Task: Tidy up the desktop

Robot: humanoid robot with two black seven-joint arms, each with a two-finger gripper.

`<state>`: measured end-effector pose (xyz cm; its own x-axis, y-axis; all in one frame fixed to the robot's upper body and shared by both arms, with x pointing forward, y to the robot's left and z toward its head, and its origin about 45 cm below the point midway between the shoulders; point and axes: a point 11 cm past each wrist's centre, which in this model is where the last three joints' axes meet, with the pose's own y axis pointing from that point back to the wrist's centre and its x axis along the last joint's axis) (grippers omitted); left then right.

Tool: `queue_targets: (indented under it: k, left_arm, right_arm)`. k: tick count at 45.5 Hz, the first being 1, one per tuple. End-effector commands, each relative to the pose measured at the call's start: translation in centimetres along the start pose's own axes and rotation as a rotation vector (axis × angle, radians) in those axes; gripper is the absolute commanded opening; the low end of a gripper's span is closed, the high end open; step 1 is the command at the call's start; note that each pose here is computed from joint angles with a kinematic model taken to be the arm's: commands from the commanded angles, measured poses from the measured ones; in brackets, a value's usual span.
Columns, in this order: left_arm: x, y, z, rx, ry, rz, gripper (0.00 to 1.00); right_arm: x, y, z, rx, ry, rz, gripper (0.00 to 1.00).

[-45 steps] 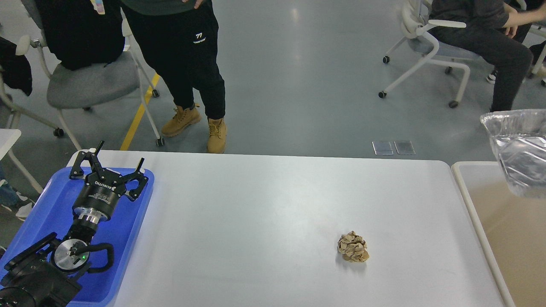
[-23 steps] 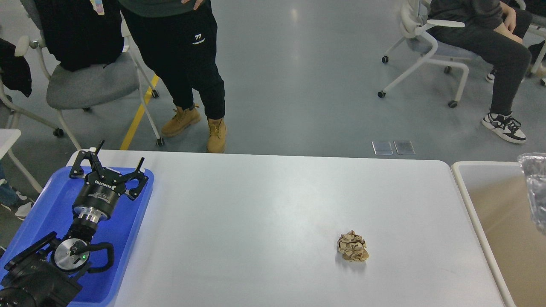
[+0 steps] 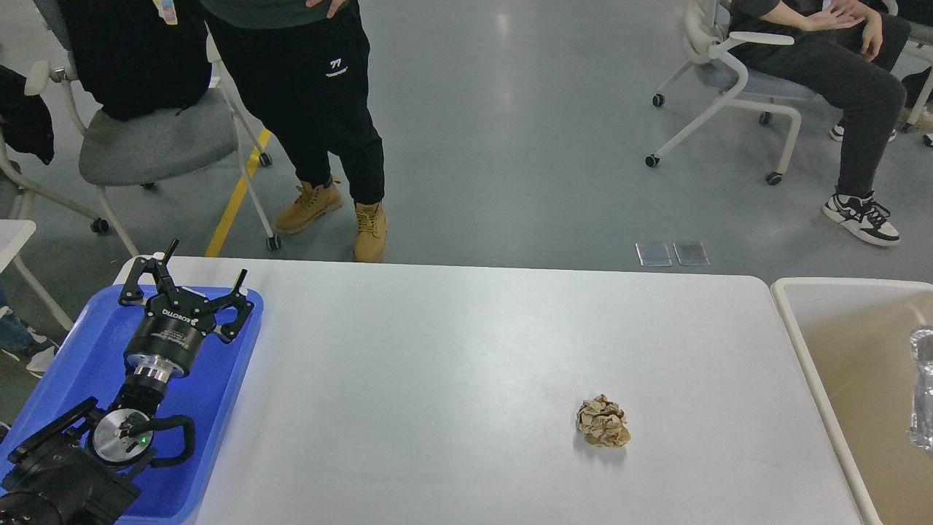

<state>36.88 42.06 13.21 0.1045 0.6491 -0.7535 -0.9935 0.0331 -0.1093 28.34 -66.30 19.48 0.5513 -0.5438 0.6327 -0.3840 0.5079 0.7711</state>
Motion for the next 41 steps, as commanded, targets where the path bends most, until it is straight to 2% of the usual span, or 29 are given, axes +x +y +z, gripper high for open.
queue_targets:
  k: [1, 2, 7, 11, 14, 15, 25, 33, 41]
  left_arm:
    - [0.0, 0.0, 0.0, 0.0, 0.0, 0.0, 0.99]
    - [0.0, 0.0, 0.0, 0.0, 0.0, 0.0, 0.99]
    - [0.0, 0.0, 0.0, 0.0, 0.0, 0.0, 0.99]
    - [0.0, 0.0, 0.0, 0.0, 0.0, 0.0, 0.99]
    - [0.0, 0.0, 0.0, 0.0, 0.0, 0.0, 0.99]
    - [0.0, 0.0, 0.0, 0.0, 0.0, 0.0, 0.99]
    - [0.0, 0.0, 0.0, 0.0, 0.0, 0.0, 0.99]
    - [0.0, 0.0, 0.0, 0.001, 0.0, 0.0, 0.99]
    - [0.0, 0.0, 0.0, 0.002, 0.001, -0.001, 0.99]
  right_arm:
    - [-1.3, -0.9, 1.0, -0.043, -0.012, 0.035, 0.0]
    - [-1.4, -0.9, 1.2, -0.046, -0.01, 0.036, 0.0]
    - [-1.3, -1.0, 1.3, -0.049, -0.004, 0.064, 0.33]
    - [-1.0, -0.9, 1.2, -0.045, -0.007, 0.09, 0.62]
    - [-0.6, -0.9, 1.0, -0.038, -0.011, 0.112, 0.94]
    - [-0.6, -0.9, 0.9, -0.036, -0.012, 0.114, 1.0]
    - [-0.4, -0.9, -0.7, -0.004, -0.015, 0.108, 1.0]
    - [3.5, 1.2, -4.2, 0.088, -0.061, 0.149, 1.0]
    - [6.9, 4.8, -8.0, 0.227, -0.11, 0.123, 1.0]
